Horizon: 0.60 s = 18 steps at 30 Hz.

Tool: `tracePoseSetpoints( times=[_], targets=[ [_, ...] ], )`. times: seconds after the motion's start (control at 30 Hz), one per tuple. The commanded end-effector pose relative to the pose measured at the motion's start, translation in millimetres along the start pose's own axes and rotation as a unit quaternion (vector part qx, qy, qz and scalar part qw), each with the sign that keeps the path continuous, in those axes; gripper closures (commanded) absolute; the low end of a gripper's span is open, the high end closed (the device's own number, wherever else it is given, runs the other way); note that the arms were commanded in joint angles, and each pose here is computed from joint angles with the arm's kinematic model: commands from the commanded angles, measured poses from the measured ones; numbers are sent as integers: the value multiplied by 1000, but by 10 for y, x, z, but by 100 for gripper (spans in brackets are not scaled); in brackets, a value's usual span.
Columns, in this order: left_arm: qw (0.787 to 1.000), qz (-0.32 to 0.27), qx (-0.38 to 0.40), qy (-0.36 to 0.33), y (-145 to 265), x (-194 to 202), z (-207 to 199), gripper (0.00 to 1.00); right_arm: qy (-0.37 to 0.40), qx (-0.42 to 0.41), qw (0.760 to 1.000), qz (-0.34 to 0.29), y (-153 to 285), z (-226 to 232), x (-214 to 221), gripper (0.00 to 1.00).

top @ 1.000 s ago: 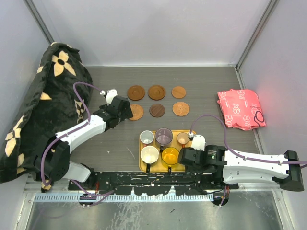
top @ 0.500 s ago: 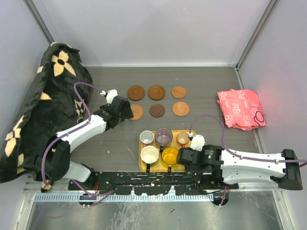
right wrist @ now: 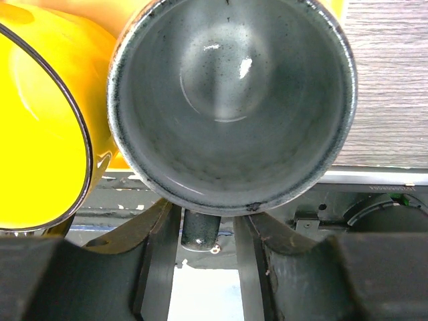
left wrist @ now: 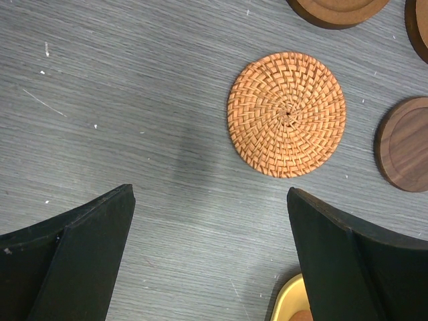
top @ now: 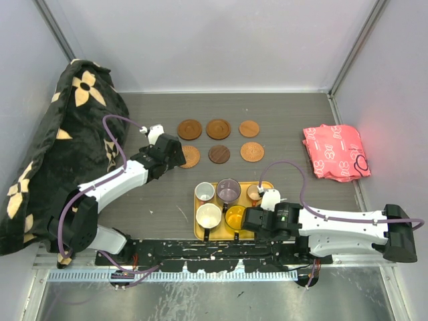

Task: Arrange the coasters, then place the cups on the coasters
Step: Pick up the cup from the tray.

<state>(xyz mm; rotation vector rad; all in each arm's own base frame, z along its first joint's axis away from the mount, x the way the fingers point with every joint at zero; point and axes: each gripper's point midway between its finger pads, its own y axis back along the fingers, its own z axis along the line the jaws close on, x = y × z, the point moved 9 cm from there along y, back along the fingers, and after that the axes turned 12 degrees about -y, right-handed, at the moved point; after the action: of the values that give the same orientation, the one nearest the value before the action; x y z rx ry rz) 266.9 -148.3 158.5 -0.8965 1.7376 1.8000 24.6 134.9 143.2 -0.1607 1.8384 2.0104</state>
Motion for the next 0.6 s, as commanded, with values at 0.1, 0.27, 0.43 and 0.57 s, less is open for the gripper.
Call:
tracePoseSetpoints(
  times=[0.1,0.27,0.43,0.57],
  targets=[
    [1000,-22,7,21,7,-115,-26,2,-5,-13,1000,-20,-33,57,-23,60],
    [1000,-20,9,22,0,-113,-30,2,-9,-12,1000,-24,-29,29,-30,62],
    [1000,-20,9,22,-2,-112,-30,2,-11,-13,1000,-23,-33,21,-26,71],
    [1000,-18,10,21,-3,-103,-34,2,-11,-13,1000,-23,-36,22,-26,81]
  ],
)
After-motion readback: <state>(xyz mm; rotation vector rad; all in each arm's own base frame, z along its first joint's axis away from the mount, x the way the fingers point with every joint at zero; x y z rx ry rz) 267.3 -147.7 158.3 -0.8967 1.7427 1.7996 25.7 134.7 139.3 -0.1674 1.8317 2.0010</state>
